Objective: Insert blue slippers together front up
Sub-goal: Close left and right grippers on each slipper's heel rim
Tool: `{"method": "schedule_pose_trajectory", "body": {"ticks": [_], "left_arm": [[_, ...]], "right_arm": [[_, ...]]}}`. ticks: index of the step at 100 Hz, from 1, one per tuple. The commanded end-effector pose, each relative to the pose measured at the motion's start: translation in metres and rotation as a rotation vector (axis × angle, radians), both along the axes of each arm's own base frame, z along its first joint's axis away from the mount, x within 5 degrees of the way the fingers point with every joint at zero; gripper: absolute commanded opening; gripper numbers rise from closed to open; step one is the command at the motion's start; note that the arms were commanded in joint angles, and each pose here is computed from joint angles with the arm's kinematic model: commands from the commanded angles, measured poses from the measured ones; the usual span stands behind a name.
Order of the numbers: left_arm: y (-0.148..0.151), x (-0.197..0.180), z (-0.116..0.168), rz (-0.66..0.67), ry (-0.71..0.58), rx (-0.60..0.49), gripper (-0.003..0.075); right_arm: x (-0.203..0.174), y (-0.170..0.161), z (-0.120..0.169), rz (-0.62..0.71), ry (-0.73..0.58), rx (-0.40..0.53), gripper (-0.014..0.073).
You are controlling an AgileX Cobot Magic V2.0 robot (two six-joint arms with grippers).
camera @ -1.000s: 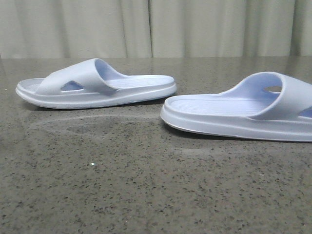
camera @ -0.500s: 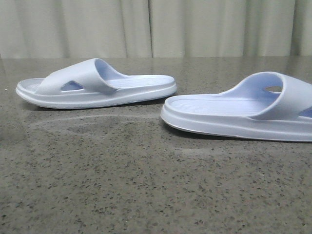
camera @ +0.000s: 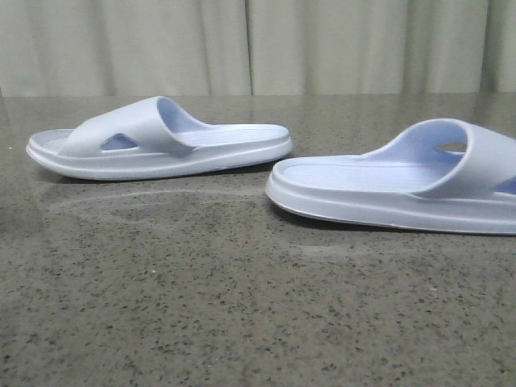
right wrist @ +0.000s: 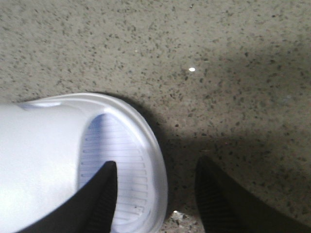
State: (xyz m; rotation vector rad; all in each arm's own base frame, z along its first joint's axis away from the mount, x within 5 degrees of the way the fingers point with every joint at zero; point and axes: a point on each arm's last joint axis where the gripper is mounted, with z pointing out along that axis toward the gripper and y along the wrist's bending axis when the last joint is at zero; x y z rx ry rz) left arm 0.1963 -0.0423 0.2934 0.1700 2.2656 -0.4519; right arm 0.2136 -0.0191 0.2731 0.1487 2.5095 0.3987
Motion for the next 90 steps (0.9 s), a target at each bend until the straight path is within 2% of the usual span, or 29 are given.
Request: {"method": "schedule_pose_trajectory", "body": {"ticks": [1, 15, 68, 75, 90], "left_arm": [[0.000, 0.004, 0.016, 0.028, -0.074, -0.038, 0.0258], [0.000, 0.004, 0.016, 0.030, -0.079, -0.037, 0.0258], [0.001, 0.005, 0.016, 0.032, -0.088, -0.032, 0.0258], [0.001, 0.005, 0.016, 0.032, -0.088, -0.032, 0.0258], [0.001, 0.005, 0.016, 0.032, -0.088, -0.033, 0.0258]], "right_arm": [[0.005, -0.003, 0.011, 0.009, -0.056, 0.025, 0.0310], [0.010, 0.000, 0.004, 0.046, -0.028, 0.070, 0.0310], [0.019, 0.002, -0.011, 0.105, 0.040, 0.129, 0.0302], [0.018, 0.003, -0.011, 0.113, 0.046, 0.131, 0.0230], [0.018, 0.003, -0.012, 0.115, 0.049, 0.133, -0.0074]]}}
